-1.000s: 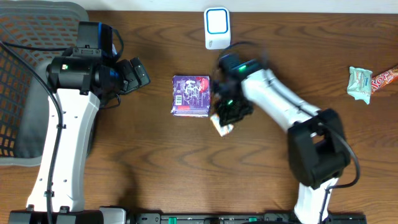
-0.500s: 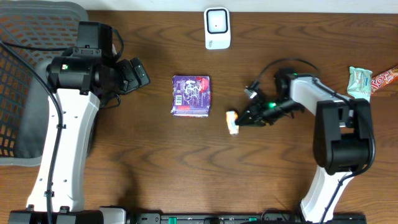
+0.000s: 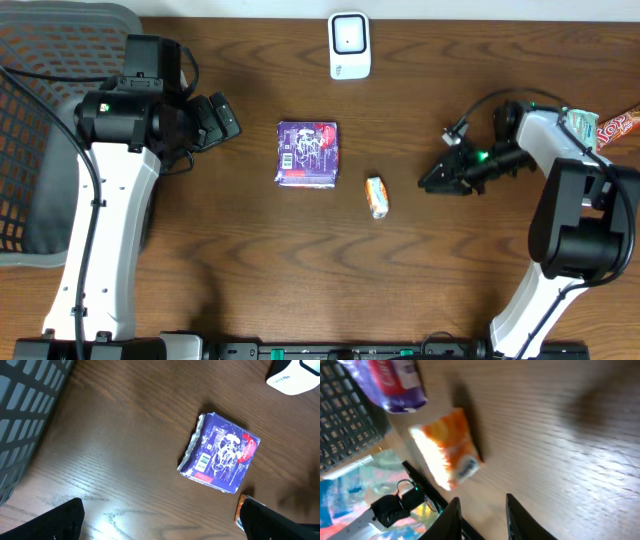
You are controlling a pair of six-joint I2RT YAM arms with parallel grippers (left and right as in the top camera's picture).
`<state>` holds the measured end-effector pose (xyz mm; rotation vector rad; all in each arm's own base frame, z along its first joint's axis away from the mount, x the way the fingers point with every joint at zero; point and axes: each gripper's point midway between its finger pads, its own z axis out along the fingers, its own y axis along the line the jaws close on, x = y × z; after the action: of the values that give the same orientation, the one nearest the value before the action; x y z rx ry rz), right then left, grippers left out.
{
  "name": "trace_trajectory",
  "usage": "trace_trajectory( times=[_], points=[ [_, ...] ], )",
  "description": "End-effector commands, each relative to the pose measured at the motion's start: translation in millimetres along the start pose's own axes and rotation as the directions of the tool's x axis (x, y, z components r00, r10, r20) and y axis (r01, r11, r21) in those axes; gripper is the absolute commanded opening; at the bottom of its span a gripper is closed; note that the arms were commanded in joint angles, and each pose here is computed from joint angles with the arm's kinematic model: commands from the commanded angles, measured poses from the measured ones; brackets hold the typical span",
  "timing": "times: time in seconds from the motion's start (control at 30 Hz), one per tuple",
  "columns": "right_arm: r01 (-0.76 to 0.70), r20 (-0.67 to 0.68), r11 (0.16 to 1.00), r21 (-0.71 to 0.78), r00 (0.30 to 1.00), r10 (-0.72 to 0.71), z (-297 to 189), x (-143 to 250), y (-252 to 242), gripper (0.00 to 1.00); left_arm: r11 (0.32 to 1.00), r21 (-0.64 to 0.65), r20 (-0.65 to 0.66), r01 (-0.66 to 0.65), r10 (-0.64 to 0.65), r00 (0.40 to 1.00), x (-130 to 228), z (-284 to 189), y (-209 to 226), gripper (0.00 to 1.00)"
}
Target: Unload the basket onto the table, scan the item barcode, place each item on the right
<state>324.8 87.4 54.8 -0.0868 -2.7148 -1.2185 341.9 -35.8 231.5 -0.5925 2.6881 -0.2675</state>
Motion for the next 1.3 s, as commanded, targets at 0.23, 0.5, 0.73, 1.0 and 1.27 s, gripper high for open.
trace_trajectory(
  times=[0.23, 0.5, 0.73, 1.0, 1.27],
  points=[
    [0.199, -0.145, 0.904, 0.378, 0.977, -0.155, 37.0, 12.3, 23.4, 0.31, 1.0, -0.009, -0.001, 0.012, -0.012, 1.0, -0.5, 0.5, 2.2, 0.99],
    [0.199, -0.138, 0.739, 0.644, 0.98, -0.144, 48.1, 9.9, 16.1, 0.27, 1.0, -0.009, -0.001, 0.012, -0.012, 1.0, -0.5, 0.5, 2.2, 0.99],
    [0.207, -0.122, 0.683, 0.7, 0.978, -0.171, 35.5, 0.7, 23.1, 0.31, 1.0, -0.008, -0.001, 0.012, -0.012, 1.0, -0.5, 0.5, 2.2, 0.99],
    [0.027, 0.024, 0.471, 0.882, 0.994, -0.103, -12.2, -11.7, -9.7, 0.31, 1.0, -0.009, -0.001, 0.013, -0.013, 1.0, -0.5, 0.5, 2.2, 0.99],
    [0.139, -0.067, 0.646, 0.751, 0.989, -0.136, -4.5, -3.2, 49.2, 0.29, 1.0, -0.009, -0.001, 0.012, -0.012, 1.0, -0.5, 0.5, 2.2, 0.99]
  ],
)
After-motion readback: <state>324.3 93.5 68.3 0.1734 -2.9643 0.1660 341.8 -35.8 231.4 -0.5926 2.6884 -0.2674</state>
